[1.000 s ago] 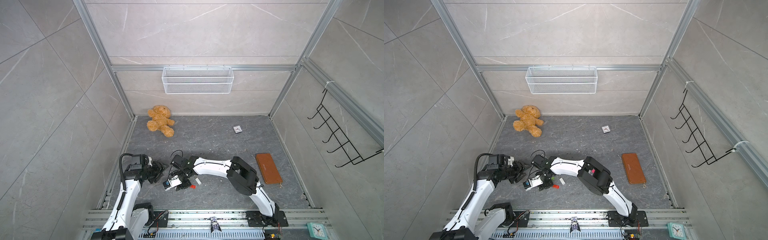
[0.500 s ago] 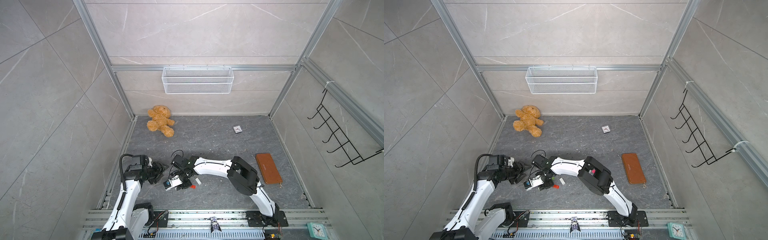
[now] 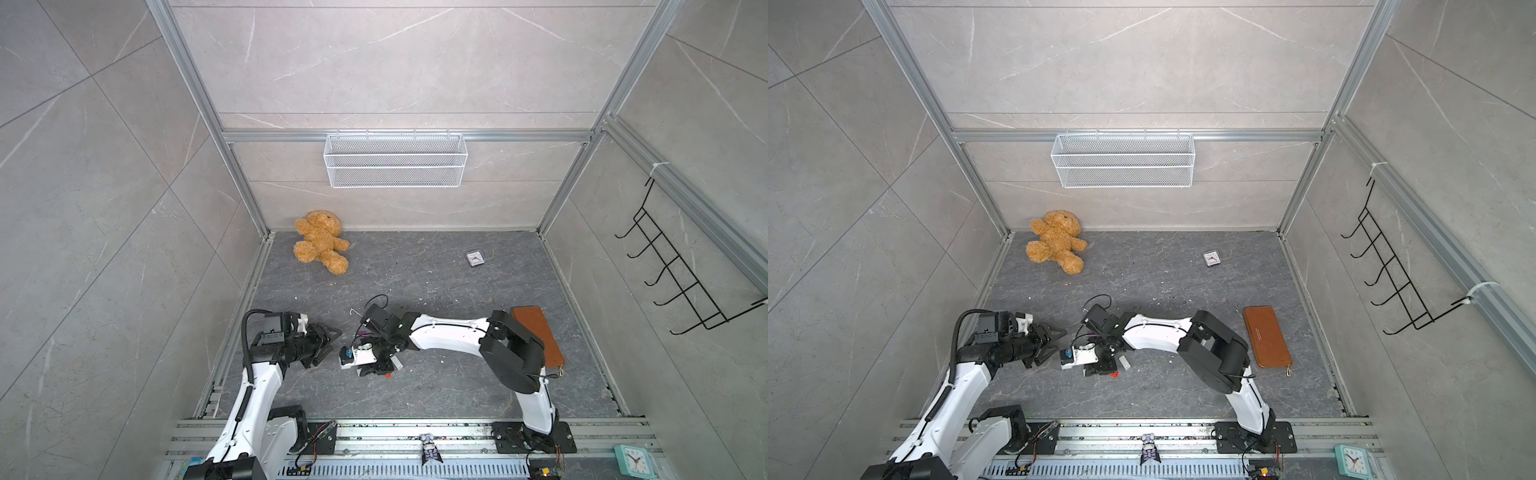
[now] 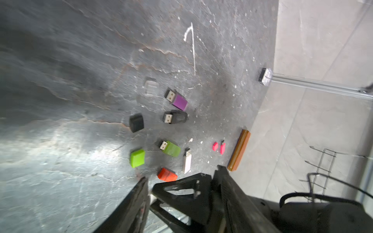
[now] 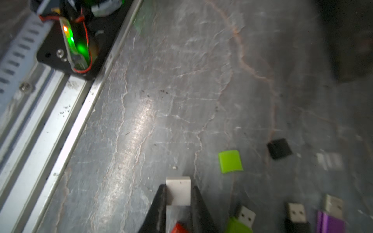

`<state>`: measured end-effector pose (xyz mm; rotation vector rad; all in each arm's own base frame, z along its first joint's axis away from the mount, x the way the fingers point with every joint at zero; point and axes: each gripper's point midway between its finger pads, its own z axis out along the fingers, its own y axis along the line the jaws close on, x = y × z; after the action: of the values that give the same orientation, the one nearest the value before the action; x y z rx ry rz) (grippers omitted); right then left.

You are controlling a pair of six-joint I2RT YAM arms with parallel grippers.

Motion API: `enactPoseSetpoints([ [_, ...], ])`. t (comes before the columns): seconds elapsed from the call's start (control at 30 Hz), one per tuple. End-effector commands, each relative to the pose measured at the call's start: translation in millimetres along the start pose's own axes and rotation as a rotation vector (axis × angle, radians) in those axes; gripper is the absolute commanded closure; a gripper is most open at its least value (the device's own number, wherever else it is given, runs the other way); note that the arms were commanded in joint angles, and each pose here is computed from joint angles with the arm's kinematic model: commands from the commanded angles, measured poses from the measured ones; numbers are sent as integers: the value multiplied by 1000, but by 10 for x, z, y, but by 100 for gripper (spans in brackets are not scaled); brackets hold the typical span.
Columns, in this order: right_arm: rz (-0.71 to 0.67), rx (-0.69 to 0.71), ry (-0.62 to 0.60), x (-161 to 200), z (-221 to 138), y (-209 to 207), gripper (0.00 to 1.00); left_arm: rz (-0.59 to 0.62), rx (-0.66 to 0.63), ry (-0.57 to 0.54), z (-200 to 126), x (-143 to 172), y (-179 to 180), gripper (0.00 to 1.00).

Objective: Close the usb drive cover
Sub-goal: Pick up the cover from the center of the board.

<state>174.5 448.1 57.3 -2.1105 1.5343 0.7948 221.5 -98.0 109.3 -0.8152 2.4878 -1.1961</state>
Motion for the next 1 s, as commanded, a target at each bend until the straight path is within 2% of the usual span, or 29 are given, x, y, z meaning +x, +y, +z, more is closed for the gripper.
enactPoseSetpoints([
  [0.0,62,88,-168,-233,-338,-193,82,48,155,43,-22,63,-272,43],
  [0.27,162,151,-275,-157,-597,-359,82,89,249,141,65,263,-442,52],
  [0.53,175,147,-368,-314,-697,-390,82,130,242,207,227,390,-518,59],
  [0.87,177,156,-405,-336,-742,-395,82,146,216,233,292,441,-502,64],
  [0.97,180,159,-406,-343,-739,-419,82,152,212,239,304,458,-510,69],
])
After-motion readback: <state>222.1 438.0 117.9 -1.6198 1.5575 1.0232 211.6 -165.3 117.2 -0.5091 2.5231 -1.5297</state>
